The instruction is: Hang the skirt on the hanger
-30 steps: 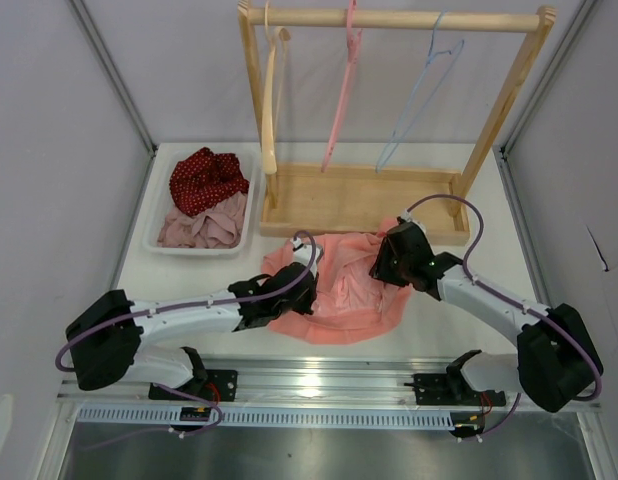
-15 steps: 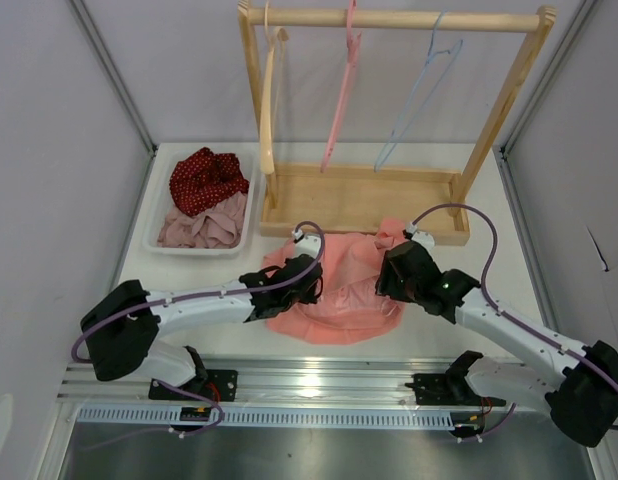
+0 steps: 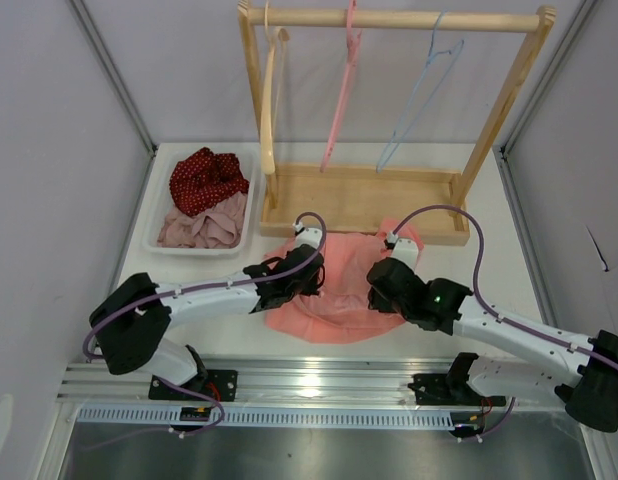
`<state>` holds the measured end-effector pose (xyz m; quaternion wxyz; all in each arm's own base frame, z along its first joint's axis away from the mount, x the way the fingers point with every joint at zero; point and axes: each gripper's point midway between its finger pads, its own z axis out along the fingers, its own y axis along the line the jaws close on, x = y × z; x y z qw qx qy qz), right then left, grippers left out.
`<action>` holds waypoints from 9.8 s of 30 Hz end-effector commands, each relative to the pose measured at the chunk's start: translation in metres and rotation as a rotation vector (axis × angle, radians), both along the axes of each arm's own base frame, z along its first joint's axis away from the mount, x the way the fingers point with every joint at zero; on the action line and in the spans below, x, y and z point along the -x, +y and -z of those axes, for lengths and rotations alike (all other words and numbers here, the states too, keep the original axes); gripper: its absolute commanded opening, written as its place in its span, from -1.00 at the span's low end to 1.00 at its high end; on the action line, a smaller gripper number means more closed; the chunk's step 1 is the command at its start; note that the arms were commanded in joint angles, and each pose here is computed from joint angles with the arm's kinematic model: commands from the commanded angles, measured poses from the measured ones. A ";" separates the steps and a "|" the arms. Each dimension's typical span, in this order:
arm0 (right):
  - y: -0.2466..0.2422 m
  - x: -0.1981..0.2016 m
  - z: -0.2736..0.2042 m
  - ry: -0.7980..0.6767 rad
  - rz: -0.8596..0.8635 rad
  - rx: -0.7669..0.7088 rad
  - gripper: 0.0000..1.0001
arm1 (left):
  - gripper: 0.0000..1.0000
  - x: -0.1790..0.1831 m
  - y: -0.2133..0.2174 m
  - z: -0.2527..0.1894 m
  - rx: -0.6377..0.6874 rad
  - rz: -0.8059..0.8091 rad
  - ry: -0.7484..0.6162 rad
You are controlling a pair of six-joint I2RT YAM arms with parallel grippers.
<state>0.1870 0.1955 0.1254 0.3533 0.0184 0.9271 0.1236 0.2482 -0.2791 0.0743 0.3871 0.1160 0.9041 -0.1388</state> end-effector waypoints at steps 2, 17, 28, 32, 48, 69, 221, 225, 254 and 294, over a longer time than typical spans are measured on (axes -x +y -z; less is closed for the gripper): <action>0.010 -0.013 -0.016 -0.075 0.008 -0.043 -0.22 | -0.87 -0.018 -0.019 -0.022 0.067 0.007 -0.049; 0.061 0.029 -0.014 -0.064 -0.215 -0.120 -0.30 | -0.88 -0.033 -0.021 -0.022 0.075 -0.001 -0.046; 0.082 0.039 0.040 0.014 -0.281 -0.092 -0.28 | -0.88 -0.037 -0.019 -0.026 0.076 -0.005 -0.053; 0.076 0.029 0.057 0.021 -0.228 -0.047 -0.25 | -0.88 -0.037 -0.016 -0.022 0.067 -0.010 -0.050; -0.010 -0.048 0.027 -0.118 0.057 0.114 -0.10 | -0.87 -0.036 -0.008 -0.007 0.052 -0.036 -0.024; -0.038 -0.092 0.031 -0.099 0.089 0.165 -0.38 | -0.87 -0.055 0.001 0.004 0.060 -0.084 0.004; 0.023 -0.106 0.131 0.400 -0.172 -0.268 -0.53 | -0.48 -0.199 -0.189 -0.401 0.448 0.238 -0.949; 0.024 -0.106 0.130 0.398 -0.175 -0.269 -0.53 | -1.00 -0.191 -0.182 -0.424 0.475 0.241 -0.994; 0.025 -0.102 0.132 0.408 -0.186 -0.255 -0.53 | -1.00 -0.147 -0.144 -0.488 0.547 0.282 -1.118; 0.004 -0.104 0.095 0.359 -0.078 -0.177 -0.03 | -1.00 0.069 0.069 -0.222 0.300 0.310 -0.346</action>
